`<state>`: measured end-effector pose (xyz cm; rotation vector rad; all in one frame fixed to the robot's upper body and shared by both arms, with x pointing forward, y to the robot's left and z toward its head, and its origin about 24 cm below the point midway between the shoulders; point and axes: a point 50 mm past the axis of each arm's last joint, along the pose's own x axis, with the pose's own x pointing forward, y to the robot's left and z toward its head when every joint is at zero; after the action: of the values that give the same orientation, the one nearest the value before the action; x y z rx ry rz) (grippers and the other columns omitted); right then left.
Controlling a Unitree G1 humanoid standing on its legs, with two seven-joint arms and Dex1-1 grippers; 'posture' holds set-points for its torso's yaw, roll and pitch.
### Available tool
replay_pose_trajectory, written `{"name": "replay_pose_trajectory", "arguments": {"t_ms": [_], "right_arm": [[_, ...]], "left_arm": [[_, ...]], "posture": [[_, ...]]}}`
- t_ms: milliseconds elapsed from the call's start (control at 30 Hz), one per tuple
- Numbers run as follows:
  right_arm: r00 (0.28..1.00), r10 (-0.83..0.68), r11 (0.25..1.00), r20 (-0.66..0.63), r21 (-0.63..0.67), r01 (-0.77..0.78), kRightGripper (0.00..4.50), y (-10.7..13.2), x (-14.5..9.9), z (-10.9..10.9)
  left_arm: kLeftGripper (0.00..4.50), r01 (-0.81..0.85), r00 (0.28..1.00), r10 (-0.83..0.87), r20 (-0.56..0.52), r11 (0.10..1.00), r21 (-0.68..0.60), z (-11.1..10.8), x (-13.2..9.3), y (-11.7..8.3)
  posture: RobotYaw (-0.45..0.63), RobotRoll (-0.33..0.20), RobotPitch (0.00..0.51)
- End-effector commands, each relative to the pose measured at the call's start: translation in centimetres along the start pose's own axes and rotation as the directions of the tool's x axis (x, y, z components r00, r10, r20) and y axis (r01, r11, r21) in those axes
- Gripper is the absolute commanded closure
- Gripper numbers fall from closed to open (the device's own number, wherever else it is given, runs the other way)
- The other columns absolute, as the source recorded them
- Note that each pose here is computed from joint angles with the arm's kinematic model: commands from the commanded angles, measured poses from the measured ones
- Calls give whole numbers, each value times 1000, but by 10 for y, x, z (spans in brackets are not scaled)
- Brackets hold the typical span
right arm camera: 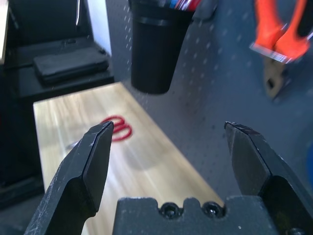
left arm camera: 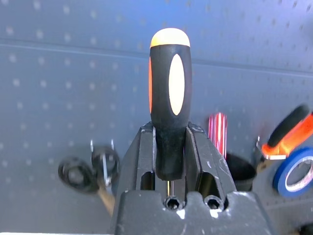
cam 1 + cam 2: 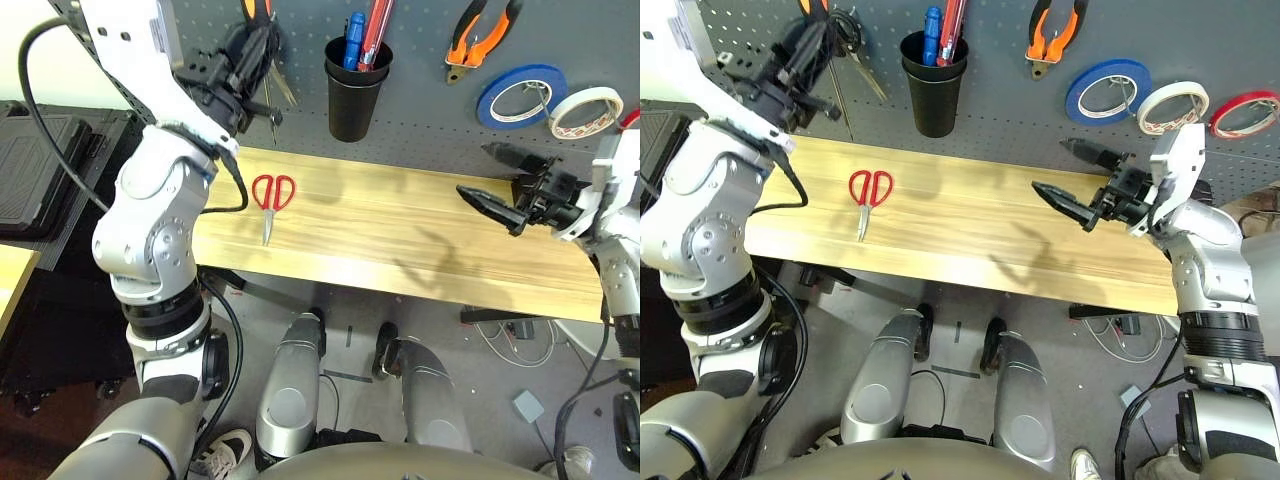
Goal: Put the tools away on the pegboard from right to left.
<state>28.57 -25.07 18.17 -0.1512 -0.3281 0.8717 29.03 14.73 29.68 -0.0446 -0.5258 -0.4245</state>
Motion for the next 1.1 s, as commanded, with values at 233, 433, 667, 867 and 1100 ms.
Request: {"name": "replay_pose_trajectory", "arguments": {"t_ms": [233,433,667,867,1100], "right_arm": [[997,-60,998,49,-24,61,0,-12,-8,21],[996,-69,997,58,-25,71,0,-17,-7,33],[994,-88,994,67,-53,91,0,-29,-2,48],[994,-81,994,71,-64,86,0,-34,3,57],[996,-67,995,56,-71,71,0,-36,8,59]], "left_arm": [[3799,14,998,-14,63,1000,1,10,18,2],[3800,45,996,-43,80,999,-13,14,29,-1],[3801,63,992,-61,110,998,-20,20,41,-4],[3818,75,989,-71,128,997,-25,22,49,-6],[3819,76,987,-70,144,997,-30,24,56,-7]], "posture": [[175,0,216],[159,0,214],[144,0,206],[140,0,199],[140,0,197]]}}
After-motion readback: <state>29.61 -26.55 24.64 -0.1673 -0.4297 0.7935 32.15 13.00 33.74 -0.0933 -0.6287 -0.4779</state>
